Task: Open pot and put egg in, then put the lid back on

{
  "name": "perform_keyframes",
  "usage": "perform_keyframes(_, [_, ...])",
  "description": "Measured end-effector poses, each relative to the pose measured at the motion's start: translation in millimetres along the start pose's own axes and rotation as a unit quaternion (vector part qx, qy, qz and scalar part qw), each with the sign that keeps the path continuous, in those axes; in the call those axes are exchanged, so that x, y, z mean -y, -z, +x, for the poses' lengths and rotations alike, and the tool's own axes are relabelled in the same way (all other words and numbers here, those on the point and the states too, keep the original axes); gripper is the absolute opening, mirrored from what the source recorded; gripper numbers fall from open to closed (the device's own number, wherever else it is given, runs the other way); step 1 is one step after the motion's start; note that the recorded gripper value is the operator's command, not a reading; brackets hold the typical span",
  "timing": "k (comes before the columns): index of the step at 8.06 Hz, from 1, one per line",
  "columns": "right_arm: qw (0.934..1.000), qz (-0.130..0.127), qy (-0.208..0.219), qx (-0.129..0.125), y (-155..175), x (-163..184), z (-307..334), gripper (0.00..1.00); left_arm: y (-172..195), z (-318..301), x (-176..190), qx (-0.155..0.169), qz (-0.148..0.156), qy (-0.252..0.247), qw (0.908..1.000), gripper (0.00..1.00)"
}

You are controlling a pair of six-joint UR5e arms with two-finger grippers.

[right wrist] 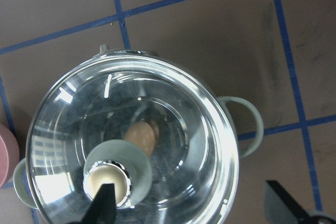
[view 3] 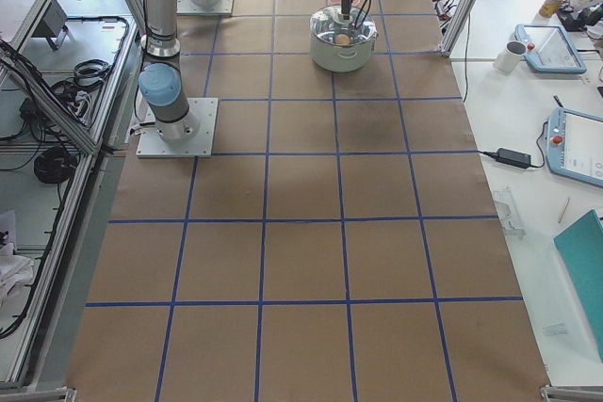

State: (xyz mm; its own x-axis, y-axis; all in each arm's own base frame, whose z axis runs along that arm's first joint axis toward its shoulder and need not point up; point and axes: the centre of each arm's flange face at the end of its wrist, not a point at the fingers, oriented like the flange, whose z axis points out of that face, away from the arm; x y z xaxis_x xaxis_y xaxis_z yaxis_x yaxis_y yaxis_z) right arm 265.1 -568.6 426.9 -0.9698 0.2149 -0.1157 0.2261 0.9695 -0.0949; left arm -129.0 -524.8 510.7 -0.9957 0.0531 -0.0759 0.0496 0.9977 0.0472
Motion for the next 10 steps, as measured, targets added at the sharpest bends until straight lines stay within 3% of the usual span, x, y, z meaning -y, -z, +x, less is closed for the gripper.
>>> perform_keyframes(3, [0.9976,-0.019,0.064,-0.018,89.2,-1.0,108.2,1.0,0.4,0.0,-0.2,0.0,0.0,0.0,1.0,1.0])
perform_keyframes(5, [0.9951,-0.022,0.093,-0.025,128.0,-19.0,148.0,1.0,0.5,0.2,-0.3,-0.001,0.001,0.001,1.0,1.0])
perform_keyframes(7, [0.9912,-0.009,0.124,-0.044,149.4,-34.1,160.5,1.0,2.8,4.1,2.5,-0.019,0.014,0.005,0.9997,1.0])
perform_keyframes(10, [0.9881,-0.013,0.143,-0.055,146.5,-40.6,165.5,1.0,9.5,10.6,10.5,-0.049,0.057,0.006,0.9971,1.0])
